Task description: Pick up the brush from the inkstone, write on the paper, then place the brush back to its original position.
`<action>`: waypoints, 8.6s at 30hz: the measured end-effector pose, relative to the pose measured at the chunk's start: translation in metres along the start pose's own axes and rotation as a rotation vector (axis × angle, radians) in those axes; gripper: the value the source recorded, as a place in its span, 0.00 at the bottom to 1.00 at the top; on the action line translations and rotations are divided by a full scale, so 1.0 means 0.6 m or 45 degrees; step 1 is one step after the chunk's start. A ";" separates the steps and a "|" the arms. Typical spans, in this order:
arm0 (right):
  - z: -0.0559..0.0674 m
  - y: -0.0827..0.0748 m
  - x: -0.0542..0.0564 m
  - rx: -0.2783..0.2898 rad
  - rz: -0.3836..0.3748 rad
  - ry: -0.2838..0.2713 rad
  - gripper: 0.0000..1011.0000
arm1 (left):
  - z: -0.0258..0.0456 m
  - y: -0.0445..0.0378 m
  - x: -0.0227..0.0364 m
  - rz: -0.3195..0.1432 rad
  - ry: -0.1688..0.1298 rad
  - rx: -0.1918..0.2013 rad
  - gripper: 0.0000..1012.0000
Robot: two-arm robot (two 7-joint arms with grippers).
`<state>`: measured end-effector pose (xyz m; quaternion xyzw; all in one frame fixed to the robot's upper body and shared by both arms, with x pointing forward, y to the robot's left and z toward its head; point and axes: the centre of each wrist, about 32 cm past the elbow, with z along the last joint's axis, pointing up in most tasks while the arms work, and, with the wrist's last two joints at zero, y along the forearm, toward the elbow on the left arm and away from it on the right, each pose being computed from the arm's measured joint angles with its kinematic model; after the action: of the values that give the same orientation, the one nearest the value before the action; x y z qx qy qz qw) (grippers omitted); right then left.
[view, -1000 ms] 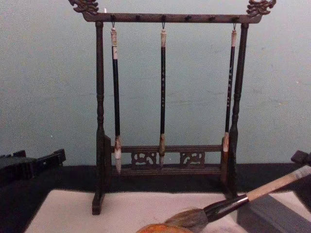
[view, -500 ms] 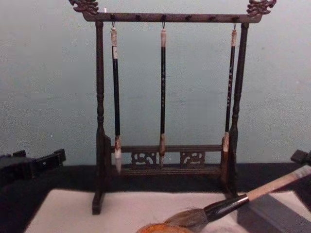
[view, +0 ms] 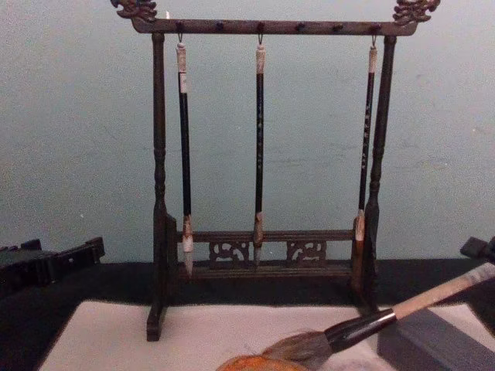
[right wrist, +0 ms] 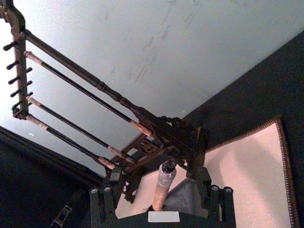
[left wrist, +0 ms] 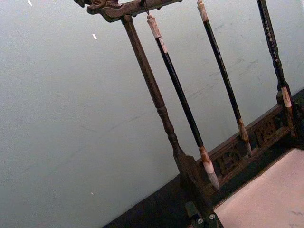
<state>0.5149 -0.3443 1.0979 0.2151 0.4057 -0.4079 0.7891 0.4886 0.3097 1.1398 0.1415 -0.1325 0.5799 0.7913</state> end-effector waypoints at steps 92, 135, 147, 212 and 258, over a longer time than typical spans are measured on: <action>0.012 -0.016 -0.008 0.076 0.101 0.005 0.17 | 0.000 0.000 0.0000 0.000 0.000 0.000 0.99; -0.008 -0.050 -0.190 -0.205 0.354 -0.576 0.17 | 0.000 0.000 0.0000 0.000 0.000 0.000 0.99; -0.047 -0.036 -0.214 -0.285 0.477 -0.607 0.17 | 0.000 0.000 0.0000 0.000 0.000 0.000 0.99; -0.032 -0.068 -0.202 -0.191 0.440 -0.612 0.17 | 0.000 0.000 0.0000 0.000 0.000 0.000 0.99; -0.047 -0.091 -0.165 -0.255 0.316 -0.599 0.17 | 0.000 0.000 0.0000 0.000 0.000 0.000 0.99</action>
<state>0.4236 -0.3103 1.1616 0.0834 0.2203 -0.3048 0.9228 0.4886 0.3097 1.1398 0.1415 -0.1324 0.5799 0.7913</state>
